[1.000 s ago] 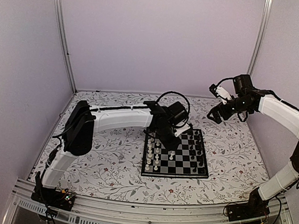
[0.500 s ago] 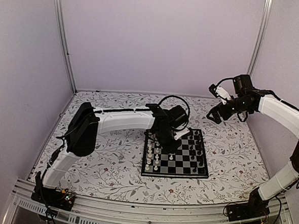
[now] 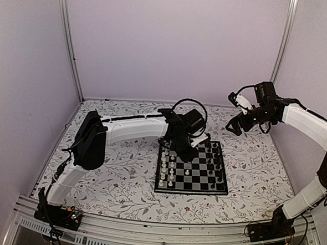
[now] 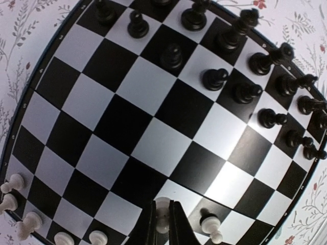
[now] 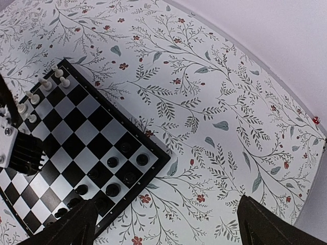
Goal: Set up the chess pieces on the board
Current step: Pick up the chess piece from the chessboard, then place the chess piece on the chessboard.
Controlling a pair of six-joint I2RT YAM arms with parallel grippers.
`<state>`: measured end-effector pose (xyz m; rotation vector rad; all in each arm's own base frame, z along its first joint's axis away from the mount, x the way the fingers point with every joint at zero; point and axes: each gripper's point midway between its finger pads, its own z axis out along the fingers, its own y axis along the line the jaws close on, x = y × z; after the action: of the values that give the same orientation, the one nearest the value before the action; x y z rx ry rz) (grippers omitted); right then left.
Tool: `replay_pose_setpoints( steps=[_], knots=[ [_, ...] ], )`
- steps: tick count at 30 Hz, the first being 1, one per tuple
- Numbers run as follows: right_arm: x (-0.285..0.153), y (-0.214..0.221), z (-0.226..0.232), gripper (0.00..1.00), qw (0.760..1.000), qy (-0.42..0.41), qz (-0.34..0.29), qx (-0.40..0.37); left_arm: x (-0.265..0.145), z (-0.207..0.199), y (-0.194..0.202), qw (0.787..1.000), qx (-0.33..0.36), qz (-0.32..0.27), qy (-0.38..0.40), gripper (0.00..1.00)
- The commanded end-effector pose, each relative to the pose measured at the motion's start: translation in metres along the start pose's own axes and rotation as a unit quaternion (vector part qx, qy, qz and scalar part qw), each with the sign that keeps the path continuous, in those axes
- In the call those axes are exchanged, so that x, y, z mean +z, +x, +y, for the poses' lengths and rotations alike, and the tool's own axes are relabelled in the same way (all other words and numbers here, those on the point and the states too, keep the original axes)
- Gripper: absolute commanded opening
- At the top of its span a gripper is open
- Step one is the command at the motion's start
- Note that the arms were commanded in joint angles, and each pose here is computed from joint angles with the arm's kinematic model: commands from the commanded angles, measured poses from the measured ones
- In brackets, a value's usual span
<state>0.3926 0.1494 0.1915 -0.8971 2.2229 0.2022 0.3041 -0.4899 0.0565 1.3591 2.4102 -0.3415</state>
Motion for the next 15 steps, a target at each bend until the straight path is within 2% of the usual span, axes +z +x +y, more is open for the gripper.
replay_pose_setpoints(
  steps=[1, 7, 15],
  knots=[
    [0.007, 0.008, 0.004, 0.99, 1.000, -0.011, 0.013, 0.006, -0.025, 0.045, -0.018, 0.999, -0.026, -0.034, -0.030, 0.04],
    [0.007, 0.009, 0.003, 0.99, 1.000, -0.010, 0.015, 0.006, -0.027, 0.085, -0.011, 0.996, -0.057, -0.028, -0.064, 0.05],
    [0.010, 0.012, 0.004, 0.99, 1.000, -0.013, 0.019, 0.007, -0.018, 0.106, -0.005, 0.992, -0.070, -0.018, -0.105, 0.05]
  ],
)
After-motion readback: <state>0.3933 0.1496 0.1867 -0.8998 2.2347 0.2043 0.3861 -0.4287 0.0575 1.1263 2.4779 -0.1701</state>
